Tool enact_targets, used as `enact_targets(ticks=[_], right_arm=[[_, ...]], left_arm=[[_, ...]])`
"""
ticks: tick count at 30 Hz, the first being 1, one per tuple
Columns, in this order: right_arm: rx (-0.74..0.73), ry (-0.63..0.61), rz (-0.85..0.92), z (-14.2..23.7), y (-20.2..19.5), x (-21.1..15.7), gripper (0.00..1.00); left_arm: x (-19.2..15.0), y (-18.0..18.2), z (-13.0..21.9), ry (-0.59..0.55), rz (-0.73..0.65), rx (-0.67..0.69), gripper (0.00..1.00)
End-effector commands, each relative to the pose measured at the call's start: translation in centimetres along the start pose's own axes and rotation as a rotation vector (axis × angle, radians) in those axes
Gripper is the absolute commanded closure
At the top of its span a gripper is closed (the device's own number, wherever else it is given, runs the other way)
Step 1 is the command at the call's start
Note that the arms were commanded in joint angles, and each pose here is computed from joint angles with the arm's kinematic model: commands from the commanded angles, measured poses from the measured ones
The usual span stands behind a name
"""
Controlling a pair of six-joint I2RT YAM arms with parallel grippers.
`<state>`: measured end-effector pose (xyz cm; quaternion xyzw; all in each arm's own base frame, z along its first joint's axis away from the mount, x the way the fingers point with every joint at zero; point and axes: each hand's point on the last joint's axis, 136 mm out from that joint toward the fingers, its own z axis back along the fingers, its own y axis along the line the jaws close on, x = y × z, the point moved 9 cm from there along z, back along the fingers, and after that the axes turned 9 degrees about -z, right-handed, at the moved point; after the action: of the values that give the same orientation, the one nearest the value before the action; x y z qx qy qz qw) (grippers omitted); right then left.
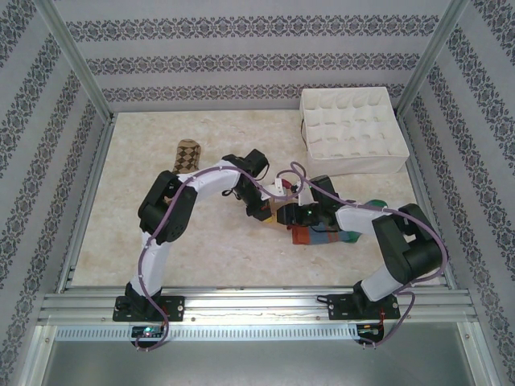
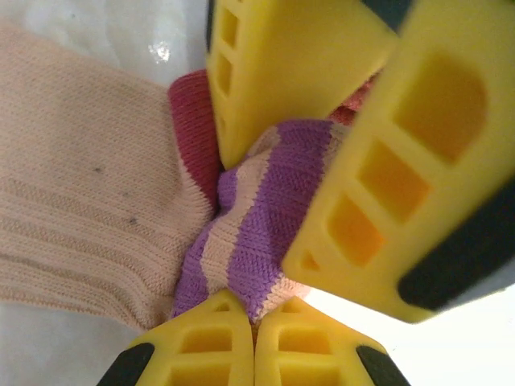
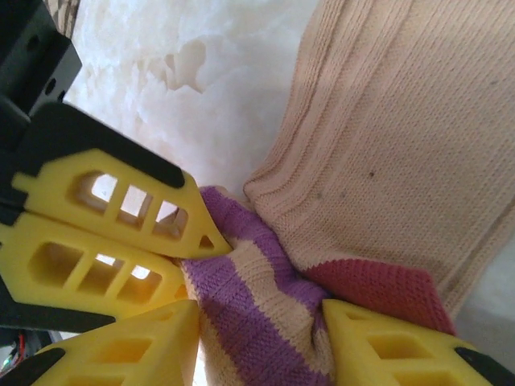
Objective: Roll the socks
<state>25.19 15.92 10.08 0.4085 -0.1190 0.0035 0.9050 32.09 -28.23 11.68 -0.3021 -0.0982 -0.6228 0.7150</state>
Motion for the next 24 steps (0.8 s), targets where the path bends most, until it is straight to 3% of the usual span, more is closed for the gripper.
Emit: enact_targets(ticks=[1, 3, 6, 9, 13, 18, 24], right_arm=[[0.004, 0.047, 0.040, -0.9, 0.3, -0.7, 0.57], [-0.016, 0.051, 0.046, -1.0, 0.4, -0.6, 0.60], [-0.052, 0.066, 0.050, -1.1, 0.5, -0.3, 0.80], [-0.089, 0.093, 0.030, -1.4, 0.6, 0.2, 0.91], [-0.160, 0.170, -0.071, -2.2, -0.8, 0.9, 0.94], [-0.192, 0.222, -0.207, -3.1, -2.7, 1.4, 0.95], [-0.246, 0.281, -0.236, -3.7, -2.8, 2.1, 0.95]], left_arm=[[-1.6, 1.0, -0.5, 0.041, 0.183, -0.021, 1.00], [-1.9, 1.3, -0.3, 0.023, 0.224, -0.023, 1.00], [-2.0, 1.1, 0.2, -0.003, 0.229, -0.015, 1.00], [-2.5, 0.9, 0.7, -0.007, 0.211, 0.081, 0.94], [-3.4, -0.6, 1.9, -0.110, 0.092, 0.232, 0.82], [-4.2, -2.8, 3.5, -0.189, -0.081, 0.362, 0.77], [-4.7, -6.2, 4.9, -0.289, -0.438, 0.581, 0.69]])
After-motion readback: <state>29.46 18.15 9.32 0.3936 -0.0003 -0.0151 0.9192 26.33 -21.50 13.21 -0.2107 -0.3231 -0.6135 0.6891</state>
